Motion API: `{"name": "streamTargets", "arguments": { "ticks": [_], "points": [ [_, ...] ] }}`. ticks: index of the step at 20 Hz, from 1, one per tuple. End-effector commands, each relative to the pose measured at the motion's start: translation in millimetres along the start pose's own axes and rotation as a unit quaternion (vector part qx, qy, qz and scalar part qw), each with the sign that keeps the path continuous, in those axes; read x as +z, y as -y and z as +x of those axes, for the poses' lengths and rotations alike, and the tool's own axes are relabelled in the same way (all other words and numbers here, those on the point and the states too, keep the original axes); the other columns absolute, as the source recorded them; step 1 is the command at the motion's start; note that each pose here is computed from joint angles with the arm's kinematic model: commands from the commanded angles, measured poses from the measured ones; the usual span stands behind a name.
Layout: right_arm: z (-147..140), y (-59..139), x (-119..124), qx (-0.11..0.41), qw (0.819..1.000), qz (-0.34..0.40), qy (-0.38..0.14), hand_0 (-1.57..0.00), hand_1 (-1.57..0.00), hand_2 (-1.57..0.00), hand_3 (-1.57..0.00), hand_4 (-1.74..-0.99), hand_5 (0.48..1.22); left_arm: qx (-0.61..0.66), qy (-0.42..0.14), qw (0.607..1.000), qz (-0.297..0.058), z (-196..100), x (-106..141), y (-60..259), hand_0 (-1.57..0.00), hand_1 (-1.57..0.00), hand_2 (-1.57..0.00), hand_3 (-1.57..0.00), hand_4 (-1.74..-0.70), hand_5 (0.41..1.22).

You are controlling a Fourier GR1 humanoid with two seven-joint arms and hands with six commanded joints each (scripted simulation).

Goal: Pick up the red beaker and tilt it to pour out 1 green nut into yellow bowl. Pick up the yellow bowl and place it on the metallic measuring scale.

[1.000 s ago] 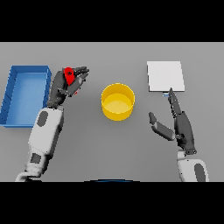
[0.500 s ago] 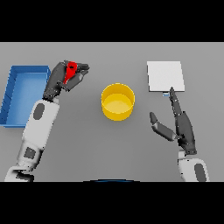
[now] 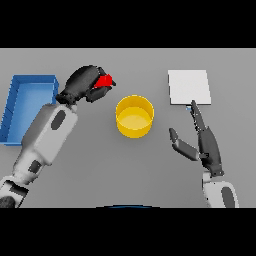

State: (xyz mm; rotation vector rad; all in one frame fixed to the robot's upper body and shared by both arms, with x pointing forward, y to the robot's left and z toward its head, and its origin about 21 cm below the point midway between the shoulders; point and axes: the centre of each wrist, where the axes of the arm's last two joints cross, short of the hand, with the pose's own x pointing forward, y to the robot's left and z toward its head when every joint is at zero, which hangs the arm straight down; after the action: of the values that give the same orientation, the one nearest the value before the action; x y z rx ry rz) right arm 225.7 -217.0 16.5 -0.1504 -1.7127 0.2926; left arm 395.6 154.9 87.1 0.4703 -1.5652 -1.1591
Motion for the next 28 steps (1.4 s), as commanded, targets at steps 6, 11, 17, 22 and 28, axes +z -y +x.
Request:
{"name": "streamTargets", "arguments": {
  "ticks": [6,11,17,22,28],
  "points": [
    [-0.7,3.4,0.9,-0.005,1.000,-0.008,-0.006,0.00,0.00,0.00,0.00,-1.191,0.675,-0.208,0.005,0.975,-0.075,30.4,-18.9,1.4,-1.57,-1.57,-1.57,-1.57,-1.69,1.202],
    [-2.5,2.8,4.8,-0.029,0.999,-0.010,-0.019,0.00,0.00,0.00,0.00,-1.197,0.659,-0.349,0.027,0.927,-0.138,47.2,-30.7,1.5,-1.57,-1.57,-1.57,-1.35,-1.72,1.215],
    [-4.7,-5.5,3.3,-0.027,0.999,-0.018,-0.014,0.00,0.00,0.00,0.00,-1.221,0.610,-0.452,0.086,0.869,-0.184,75.0,-42.8,-0.6,-1.57,-1.57,-1.57,-1.46,-1.73,1.219],
    [-2.8,-6.8,2.6,-0.023,0.999,-0.026,-0.004,0.00,0.00,0.00,0.00,-1.185,0.575,-0.549,0.108,0.804,-0.198,83.3,-48.9,1.6,-1.57,-1.57,-1.57,-1.53,-1.73,1.220],
    [-1.8,-8.0,-0.5,-0.025,0.999,-0.025,-0.001,0.00,0.00,0.00,0.00,-1.135,0.567,-0.637,0.134,0.730,-0.206,93.2,-52.6,12.5,-1.57,-1.57,-1.57,-1.56,-1.74,1.221]
  ]
}}
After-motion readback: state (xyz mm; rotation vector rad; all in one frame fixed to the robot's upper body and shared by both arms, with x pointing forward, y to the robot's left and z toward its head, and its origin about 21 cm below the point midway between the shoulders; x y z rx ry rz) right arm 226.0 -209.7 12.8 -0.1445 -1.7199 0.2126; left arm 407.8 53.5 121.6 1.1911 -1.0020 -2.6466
